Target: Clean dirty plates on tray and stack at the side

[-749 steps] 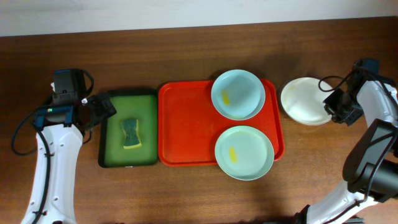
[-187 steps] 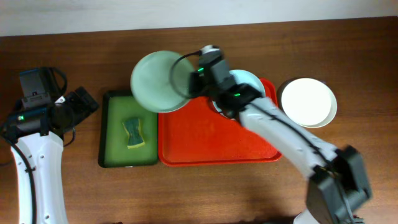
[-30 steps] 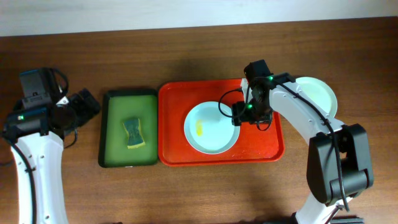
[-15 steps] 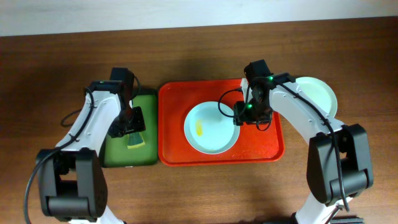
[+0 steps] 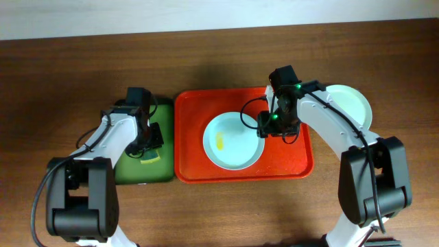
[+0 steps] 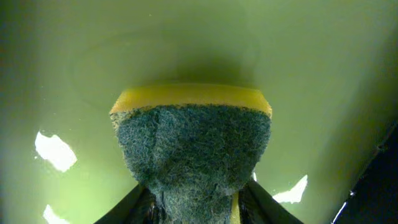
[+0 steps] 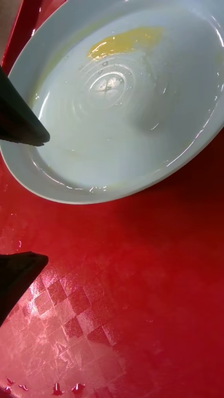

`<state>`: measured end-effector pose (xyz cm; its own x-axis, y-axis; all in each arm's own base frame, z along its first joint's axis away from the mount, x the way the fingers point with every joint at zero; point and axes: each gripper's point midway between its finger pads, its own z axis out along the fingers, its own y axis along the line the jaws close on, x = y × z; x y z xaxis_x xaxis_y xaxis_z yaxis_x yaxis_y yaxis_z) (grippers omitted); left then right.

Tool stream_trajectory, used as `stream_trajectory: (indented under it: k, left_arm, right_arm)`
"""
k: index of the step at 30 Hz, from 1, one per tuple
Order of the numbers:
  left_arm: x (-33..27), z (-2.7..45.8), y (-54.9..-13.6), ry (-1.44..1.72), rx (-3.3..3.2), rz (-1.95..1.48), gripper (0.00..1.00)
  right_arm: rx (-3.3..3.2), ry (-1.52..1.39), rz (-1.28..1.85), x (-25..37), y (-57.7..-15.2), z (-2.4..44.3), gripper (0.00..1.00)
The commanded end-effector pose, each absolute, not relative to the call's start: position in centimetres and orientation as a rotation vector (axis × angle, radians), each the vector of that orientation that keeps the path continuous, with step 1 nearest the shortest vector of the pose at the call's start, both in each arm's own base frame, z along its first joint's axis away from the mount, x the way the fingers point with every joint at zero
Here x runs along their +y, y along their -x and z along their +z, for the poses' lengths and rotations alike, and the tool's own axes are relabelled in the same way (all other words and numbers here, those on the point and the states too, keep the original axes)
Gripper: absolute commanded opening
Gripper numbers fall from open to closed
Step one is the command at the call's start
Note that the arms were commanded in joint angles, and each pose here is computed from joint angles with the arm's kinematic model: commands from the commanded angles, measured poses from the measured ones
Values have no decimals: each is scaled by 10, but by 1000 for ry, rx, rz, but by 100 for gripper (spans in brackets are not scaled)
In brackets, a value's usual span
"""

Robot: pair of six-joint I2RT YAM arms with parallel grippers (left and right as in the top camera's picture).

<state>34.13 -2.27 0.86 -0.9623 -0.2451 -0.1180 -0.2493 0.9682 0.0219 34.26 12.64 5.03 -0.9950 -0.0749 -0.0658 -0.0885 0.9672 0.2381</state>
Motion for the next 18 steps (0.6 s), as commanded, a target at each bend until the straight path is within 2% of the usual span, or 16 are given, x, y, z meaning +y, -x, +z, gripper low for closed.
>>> stream_trajectory:
  k: [1, 5, 12, 15, 16, 17, 18]
  left_arm:
    - [-16, 15, -346, 440, 3004, 11, 41]
    - [-19, 22, -350, 404, 3010, -37, 45]
    - [-17, 18, -339, 409, 3047, -5, 41]
    - [-15, 16, -340, 408, 3039, 13, 22]
    - [-15, 16, -340, 408, 3036, 12, 12]
    - [-15, 16, -341, 407, 3032, 11, 8]
    - [-15, 16, -341, 407, 3033, 11, 11]
  right_arm:
    - [3058, 148, 371, 129, -339, 51, 57]
    - [3054, 149, 372, 129, -340, 52, 57]
    - [3051, 149, 373, 129, -341, 52, 57]
    - [3055, 149, 373, 129, -340, 52, 58]
    - [3056, 148, 372, 129, -340, 51, 61]
    - [3065, 147, 371, 128, -337, 49, 61]
    - [3078, 145, 369, 127, -331, 41, 61]
